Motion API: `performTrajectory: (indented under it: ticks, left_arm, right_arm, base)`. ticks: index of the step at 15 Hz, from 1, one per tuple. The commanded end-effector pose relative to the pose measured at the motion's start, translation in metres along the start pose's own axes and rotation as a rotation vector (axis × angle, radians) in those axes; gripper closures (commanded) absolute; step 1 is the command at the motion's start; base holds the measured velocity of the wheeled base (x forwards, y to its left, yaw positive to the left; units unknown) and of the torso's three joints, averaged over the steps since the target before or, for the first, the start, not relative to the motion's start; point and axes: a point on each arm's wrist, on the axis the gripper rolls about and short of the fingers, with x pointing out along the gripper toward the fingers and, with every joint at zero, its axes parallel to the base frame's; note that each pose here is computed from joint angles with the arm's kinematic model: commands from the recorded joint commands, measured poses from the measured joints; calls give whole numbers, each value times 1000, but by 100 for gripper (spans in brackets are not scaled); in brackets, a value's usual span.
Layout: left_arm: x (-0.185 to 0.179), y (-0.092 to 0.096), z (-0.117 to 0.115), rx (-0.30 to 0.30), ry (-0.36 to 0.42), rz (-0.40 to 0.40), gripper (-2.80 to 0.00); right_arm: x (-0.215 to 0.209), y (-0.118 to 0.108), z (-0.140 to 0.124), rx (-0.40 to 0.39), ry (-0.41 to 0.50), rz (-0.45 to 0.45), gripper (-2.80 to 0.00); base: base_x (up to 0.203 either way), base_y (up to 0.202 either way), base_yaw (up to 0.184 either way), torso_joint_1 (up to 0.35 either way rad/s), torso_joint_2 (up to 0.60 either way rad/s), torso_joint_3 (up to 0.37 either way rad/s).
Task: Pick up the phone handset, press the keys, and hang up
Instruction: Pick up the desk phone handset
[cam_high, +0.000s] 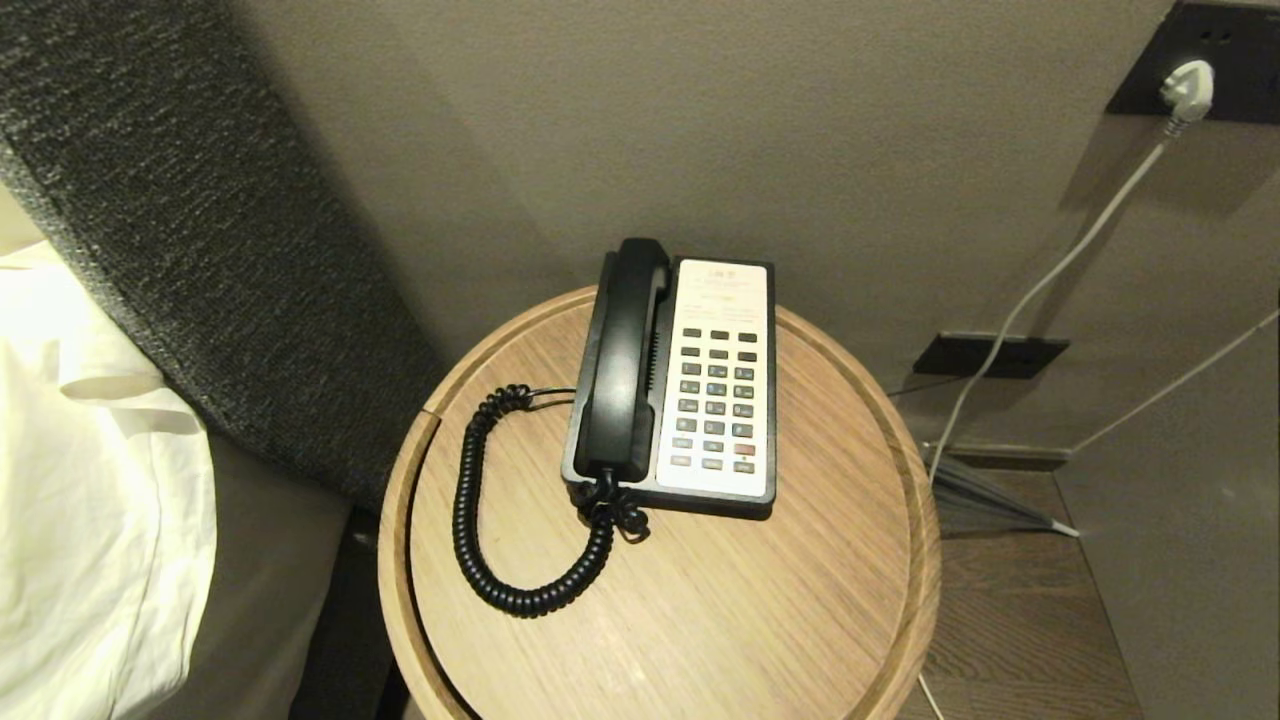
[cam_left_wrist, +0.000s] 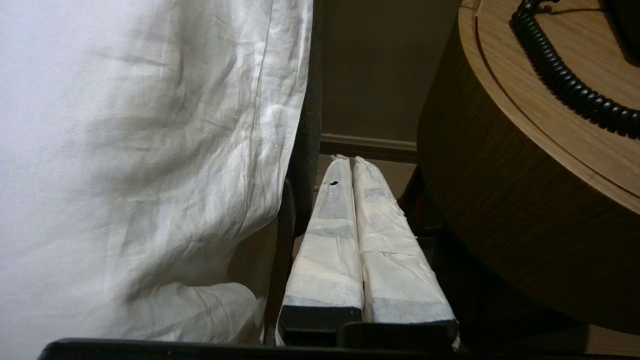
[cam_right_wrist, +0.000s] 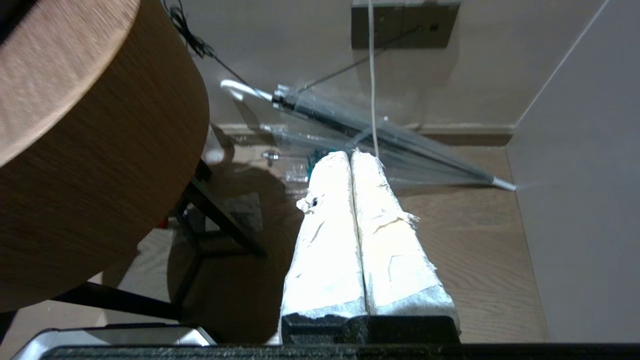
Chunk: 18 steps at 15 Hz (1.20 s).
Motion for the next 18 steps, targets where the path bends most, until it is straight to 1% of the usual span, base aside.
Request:
performTrajectory:
  ticks: [1,7,9,10,11,12,13,14,15,17,18]
  left_arm:
    - [2,0,-11,-1,39,0,0]
    - [2,0,-11,2,39,0,0]
    - [2,0,-12,13,51,1,0]
    - [2,0,-9,22,39,-1,0]
    - [0,0,2,32,9,-12,0]
    - [-2,-1,28,42,-31,-42,0]
    - [-1,-2,51,46,-39,-68,0]
    - [5,-3,78,48,-20,-85,0]
    - [20,-3,105,46,24,-102,0]
    - [69,-5,160,35,132,-152,0]
    - [97,-5,180,28,190,-172,0]
  right_arm:
    - [1,0,-6,0,19,-1,0]
    - [1,0,-6,0,19,-1,0]
    - [1,0,-6,0,19,-1,0]
    - [1,0,-6,0,19,0,0]
    - [1,0,-6,0,19,-1,0]
    - [1,0,-6,0,19,-1,0]
    - [1,0,-6,0,19,-1,0]
    - [1,0,-6,0,19,-1,0]
    - [1,0,-6,0,19,-1,0]
    - [1,0,-6,0,19,0,0]
    - [1,0,-6,0,19,0,0]
  base:
    - [0,0,0,7,3,-159]
    - [0,0,0,1,2,-31]
    - [0,0,0,0,0,0]
    - [0,0,0,0,0,0]
    - [0,0,0,0,0,0]
    - [0,0,0,0,0,0]
    - [0,0,0,0,0,0]
    - [0,0,0,0,0,0]
    - [0,0,0,0,0,0]
    - [0,0,0,0,0,0]
    - [0,0,0,0,0,0]
